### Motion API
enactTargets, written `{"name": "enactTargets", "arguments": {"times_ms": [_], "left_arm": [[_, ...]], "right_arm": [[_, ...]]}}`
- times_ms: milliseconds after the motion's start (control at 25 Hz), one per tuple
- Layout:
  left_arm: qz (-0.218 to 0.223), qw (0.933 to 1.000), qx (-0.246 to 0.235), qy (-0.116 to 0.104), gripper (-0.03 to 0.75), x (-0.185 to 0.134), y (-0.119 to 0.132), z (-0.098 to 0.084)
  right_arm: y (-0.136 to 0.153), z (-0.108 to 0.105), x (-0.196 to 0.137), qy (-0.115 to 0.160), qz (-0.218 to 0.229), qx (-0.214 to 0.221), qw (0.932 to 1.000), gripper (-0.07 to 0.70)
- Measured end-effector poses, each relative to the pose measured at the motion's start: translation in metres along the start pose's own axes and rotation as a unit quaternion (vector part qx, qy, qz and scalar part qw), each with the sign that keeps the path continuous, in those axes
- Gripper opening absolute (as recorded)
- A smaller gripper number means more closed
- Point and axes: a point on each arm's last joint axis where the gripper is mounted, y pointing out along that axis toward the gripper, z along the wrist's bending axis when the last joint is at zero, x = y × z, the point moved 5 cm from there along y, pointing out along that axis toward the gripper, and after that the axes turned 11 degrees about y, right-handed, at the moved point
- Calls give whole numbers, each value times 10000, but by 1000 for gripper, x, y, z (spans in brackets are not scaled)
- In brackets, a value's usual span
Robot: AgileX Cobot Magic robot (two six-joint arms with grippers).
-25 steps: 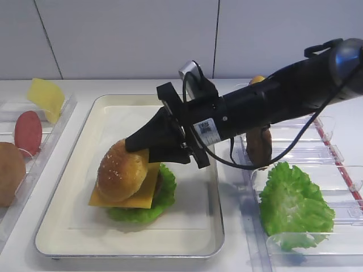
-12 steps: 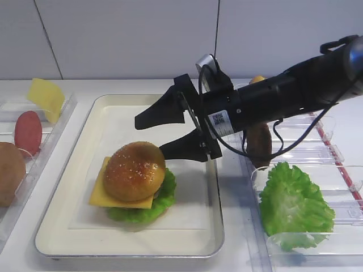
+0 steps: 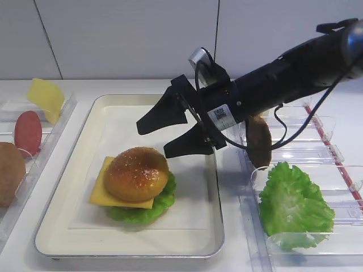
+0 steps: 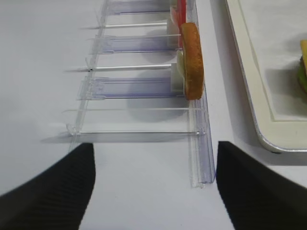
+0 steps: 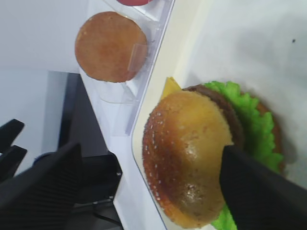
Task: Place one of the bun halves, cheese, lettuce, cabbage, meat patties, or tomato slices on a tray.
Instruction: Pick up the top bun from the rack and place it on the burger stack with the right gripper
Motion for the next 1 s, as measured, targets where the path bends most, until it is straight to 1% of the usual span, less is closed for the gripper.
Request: {"name": "enactTargets", "arguments": {"times_ms": [200,280,440,560,760,1000], "left_arm": [[0,10000,0,0,510,0,0,0],[0,10000,0,0,509,0,0,0],[0,10000,0,0,509,0,0,0],[0,10000,0,0,509,0,0,0],[0,10000,0,0,509,0,0,0],[0,10000,0,0,510,0,0,0]], "right_arm": [[-4,2,6,-140,213,-457,9986,589],[-5,3,7,-127,256,-543,9981,589],[-5,4,6,-25,302,-520,9982,589],[-4,5,5,-15,337,-508,9981,589],[0,11,6,61,281,-341,9990,589],[0,14,7,89,238,-267,9993,589]]}}
